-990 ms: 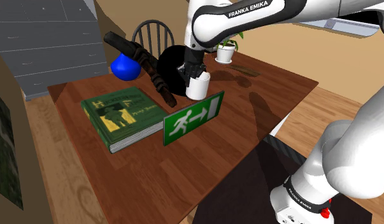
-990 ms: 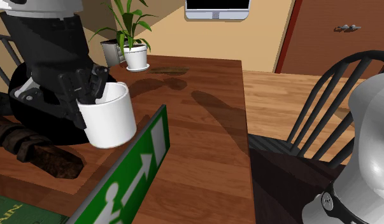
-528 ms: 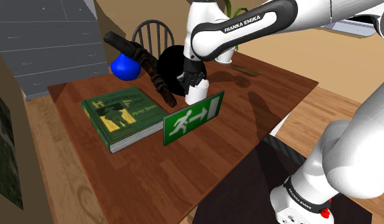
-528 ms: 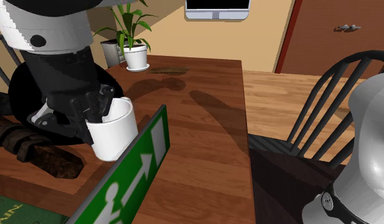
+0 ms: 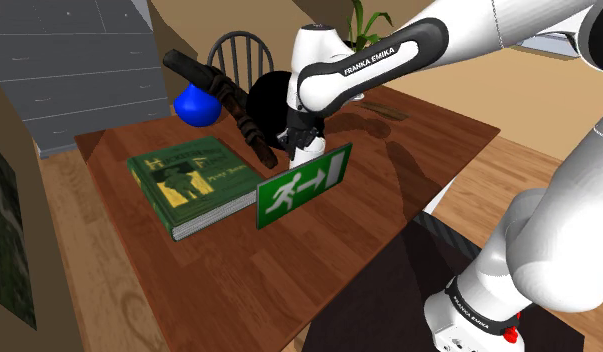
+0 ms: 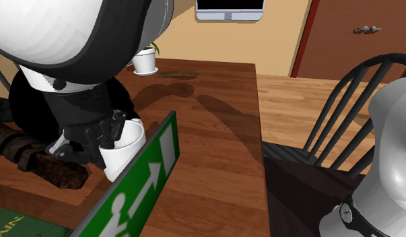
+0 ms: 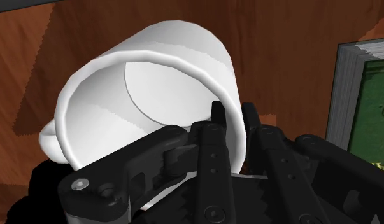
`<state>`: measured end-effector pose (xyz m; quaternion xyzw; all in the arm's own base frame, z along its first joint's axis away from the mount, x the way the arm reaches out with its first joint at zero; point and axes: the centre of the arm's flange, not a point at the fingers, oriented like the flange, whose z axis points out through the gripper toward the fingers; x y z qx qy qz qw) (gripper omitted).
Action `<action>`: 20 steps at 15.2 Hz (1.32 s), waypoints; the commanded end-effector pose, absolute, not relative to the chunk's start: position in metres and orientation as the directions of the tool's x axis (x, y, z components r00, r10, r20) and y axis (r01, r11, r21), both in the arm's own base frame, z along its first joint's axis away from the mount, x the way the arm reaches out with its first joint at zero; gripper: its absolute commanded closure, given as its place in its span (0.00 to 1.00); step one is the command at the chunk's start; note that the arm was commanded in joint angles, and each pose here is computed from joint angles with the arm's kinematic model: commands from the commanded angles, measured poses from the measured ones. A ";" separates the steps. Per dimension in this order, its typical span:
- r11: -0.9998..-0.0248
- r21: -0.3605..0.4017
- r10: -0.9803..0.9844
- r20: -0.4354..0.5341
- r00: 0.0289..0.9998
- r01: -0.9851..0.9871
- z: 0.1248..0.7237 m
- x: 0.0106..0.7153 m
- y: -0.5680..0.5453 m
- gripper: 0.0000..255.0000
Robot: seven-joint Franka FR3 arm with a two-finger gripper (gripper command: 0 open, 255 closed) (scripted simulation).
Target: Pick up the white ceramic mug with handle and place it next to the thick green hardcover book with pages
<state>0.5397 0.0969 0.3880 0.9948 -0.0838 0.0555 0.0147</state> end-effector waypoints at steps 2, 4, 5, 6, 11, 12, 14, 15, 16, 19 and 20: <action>-0.986 0.020 -0.165 0.114 0.980 -0.168 0.373 0.539 0.097 1.00; -0.986 0.020 -0.165 0.114 0.980 -0.168 0.363 0.539 0.097 1.00; -0.986 0.020 -0.165 0.114 0.980 -0.168 0.358 0.539 0.097 1.00; -0.986 0.020 -0.165 0.114 0.980 -0.168 0.358 0.539 0.097 1.00; -0.986 0.020 -0.165 0.114 0.980 -0.168 0.358 0.539 0.097 1.00; -0.986 0.020 -0.165 0.114 0.980 -0.168 0.358 0.539 0.097 1.00; -0.986 0.020 -0.165 0.114 0.980 -0.168 0.358 0.539 0.097 0.00; -0.986 0.020 -0.165 0.114 0.980 -0.168 0.358 0.539 0.097 0.00; -0.986 0.020 -0.165 0.114 0.980 -0.168 0.358 0.539 0.097 0.00; -0.986 0.020 -0.165 0.114 0.980 -0.168 0.371 0.538 0.097 0.00; -0.986 0.020 -0.165 0.114 0.980 -0.168 0.384 0.537 0.098 0.00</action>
